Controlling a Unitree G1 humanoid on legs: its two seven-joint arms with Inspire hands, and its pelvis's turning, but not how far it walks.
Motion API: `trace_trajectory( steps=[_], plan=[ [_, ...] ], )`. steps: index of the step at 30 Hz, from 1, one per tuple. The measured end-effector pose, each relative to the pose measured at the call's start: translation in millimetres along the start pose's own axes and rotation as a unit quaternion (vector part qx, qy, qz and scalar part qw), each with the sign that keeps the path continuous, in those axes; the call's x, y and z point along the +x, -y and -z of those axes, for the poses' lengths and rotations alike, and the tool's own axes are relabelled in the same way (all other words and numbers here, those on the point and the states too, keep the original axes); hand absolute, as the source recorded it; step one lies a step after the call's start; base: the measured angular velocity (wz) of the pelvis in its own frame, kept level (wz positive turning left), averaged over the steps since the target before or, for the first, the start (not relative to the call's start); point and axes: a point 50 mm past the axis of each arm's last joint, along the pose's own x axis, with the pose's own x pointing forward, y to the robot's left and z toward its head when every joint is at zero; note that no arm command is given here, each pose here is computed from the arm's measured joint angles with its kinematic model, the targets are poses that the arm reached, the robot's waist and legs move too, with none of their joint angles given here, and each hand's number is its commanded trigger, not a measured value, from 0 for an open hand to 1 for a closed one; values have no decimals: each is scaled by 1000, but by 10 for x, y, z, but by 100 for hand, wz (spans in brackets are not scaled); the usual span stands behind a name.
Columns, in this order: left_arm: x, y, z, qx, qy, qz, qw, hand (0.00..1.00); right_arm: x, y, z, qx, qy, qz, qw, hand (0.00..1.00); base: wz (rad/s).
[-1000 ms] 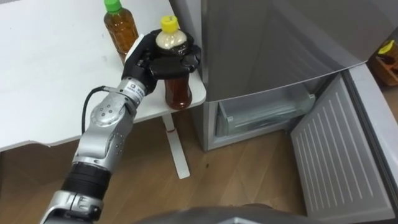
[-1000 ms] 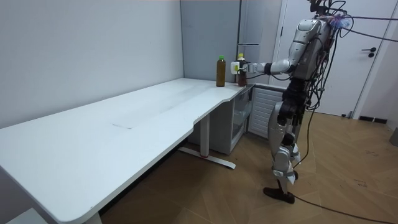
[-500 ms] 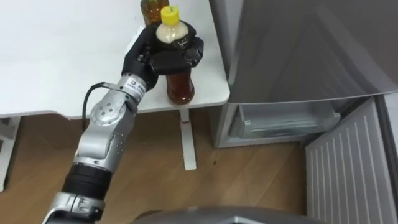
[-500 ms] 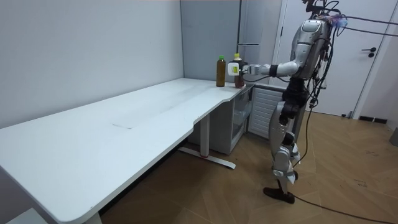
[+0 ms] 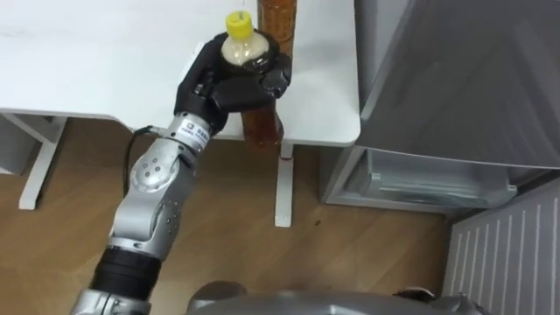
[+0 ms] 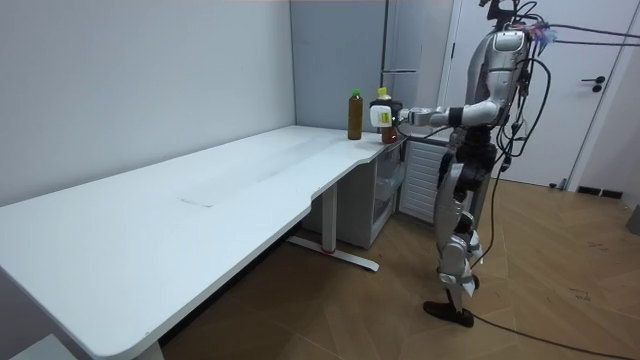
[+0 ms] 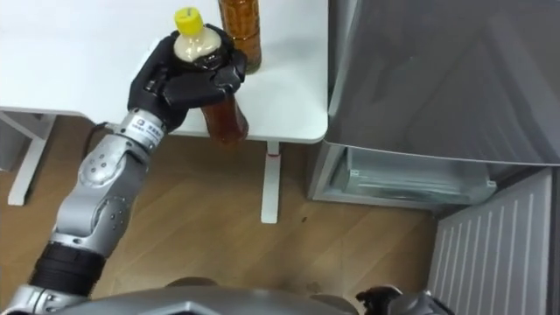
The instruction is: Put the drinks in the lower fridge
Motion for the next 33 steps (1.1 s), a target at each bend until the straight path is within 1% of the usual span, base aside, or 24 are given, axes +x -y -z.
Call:
trace_trajectory(
  steps=[1, 2, 4, 7, 9, 11, 12, 13, 15, 19, 25, 30, 33],
  plan=[
    [-21, -11, 18, -9, -2, -3, 1000, 100, -19, 99, -116, -4, 29, 22, 999, 0, 10],
    [-31, -16, 26, -13, -4, -4, 1000, 100, -25, 127, -167, -8, 41, 28, 999, 0, 20],
    [-85, -32, 77, -28, -12, -10, 999, 100, -42, 170, -241, -14, 59, 37, 998, 0, 22],
    [-148, -55, 131, -29, -24, -15, 999, 100, -65, 212, -317, -16, 76, 42, 996, 0, 11],
    [-159, -51, 146, -28, -27, -14, 999, 100, -79, 232, -403, 2, 98, 42, 994, 0, 0],
    [-166, -19, 171, -28, -33, -6, 999, 100, -99, 168, -637, 46, 158, 30, 986, 0, 0],
    [-168, -8, 178, -28, -34, -2, 999, 100, -103, 129, -705, 58, 173, 21, 983, 0, 0],
    [-182, 1, 194, -30, -37, 4, 999, 100, -118, 56, -834, 84, 205, 1, 975, 0, 3],
    [-202, 26, 224, -32, -43, 14, 998, 100, -153, -17, -984, 109, 243, -25, 964, 0, 9],
    [-233, 21, 231, -28, -48, 41, 998, 100, -286, -39, -1223, 97, 305, -43, 946, 0, 7],
    [-266, 29, 244, -30, -53, 74, 995, 100, -426, -8, -1413, 77, 353, -54, 931, 0, 7],
    [-274, 47, 245, -61, -49, 89, 993, 100, -477, -6, -1452, 103, 376, -69, 918, 0, 0],
    [-276, 54, 244, -63, -48, 96, 992, 100, -487, -25, -1471, 100, 381, -82, 916, 0, 0]
  ],
)
